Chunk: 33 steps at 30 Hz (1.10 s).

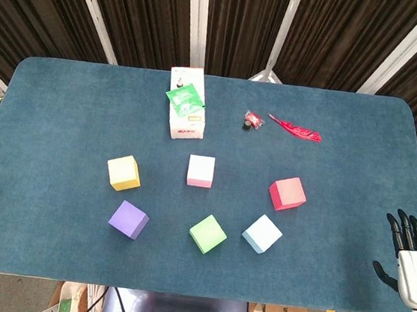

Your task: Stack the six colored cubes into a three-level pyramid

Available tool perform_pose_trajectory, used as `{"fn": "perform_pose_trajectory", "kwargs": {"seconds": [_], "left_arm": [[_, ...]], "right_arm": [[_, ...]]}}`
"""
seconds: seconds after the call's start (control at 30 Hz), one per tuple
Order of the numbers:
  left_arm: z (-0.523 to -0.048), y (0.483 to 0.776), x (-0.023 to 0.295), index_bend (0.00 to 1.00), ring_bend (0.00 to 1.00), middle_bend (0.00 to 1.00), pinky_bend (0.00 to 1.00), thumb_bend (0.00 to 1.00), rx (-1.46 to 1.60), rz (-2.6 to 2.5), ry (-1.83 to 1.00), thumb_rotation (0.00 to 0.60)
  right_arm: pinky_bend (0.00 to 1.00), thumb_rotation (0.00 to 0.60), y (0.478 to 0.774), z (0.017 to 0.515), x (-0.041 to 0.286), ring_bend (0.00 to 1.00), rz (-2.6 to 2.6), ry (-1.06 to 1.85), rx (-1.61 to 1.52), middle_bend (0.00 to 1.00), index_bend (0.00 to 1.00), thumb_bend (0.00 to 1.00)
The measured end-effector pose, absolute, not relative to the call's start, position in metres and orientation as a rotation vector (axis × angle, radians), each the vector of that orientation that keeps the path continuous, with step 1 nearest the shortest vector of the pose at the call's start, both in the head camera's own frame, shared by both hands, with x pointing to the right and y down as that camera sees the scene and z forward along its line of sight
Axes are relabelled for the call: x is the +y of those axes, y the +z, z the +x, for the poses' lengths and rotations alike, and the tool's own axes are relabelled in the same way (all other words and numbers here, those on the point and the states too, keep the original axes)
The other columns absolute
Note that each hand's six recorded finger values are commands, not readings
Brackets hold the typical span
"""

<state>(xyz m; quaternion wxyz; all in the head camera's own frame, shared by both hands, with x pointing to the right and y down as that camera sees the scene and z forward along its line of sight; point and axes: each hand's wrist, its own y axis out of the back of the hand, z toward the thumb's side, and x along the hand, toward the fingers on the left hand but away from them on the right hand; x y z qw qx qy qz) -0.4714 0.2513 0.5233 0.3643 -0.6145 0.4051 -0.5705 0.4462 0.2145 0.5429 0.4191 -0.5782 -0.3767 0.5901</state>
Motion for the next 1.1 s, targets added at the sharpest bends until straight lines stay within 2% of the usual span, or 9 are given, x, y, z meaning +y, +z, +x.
{"fn": "perform_pose_trajectory", "kwargs": {"seconds": [0.6, 1.1], "left_arm": [[-0.4738, 0.5282, 0.2504, 0.06, 0.00, 0.00, 0.00, 0.38, 1.037, -1.585, -1.504, 0.600], [-0.4706, 0.5189, 0.2546, 0.06, 0.00, 0.00, 0.00, 0.38, 1.059, -1.593, -1.461, 0.600]], "right_arm": [[0.00, 0.600, 0.5485, 0.4434, 0.2176, 0.00, -1.475, 1.490, -0.926, 0.02, 0.06, 0.23], [0.00, 0.600, 0.5433, 0.4426, 0.2176, 0.00, -1.533, 1.461, -0.978, 0.02, 0.06, 0.23]]}}
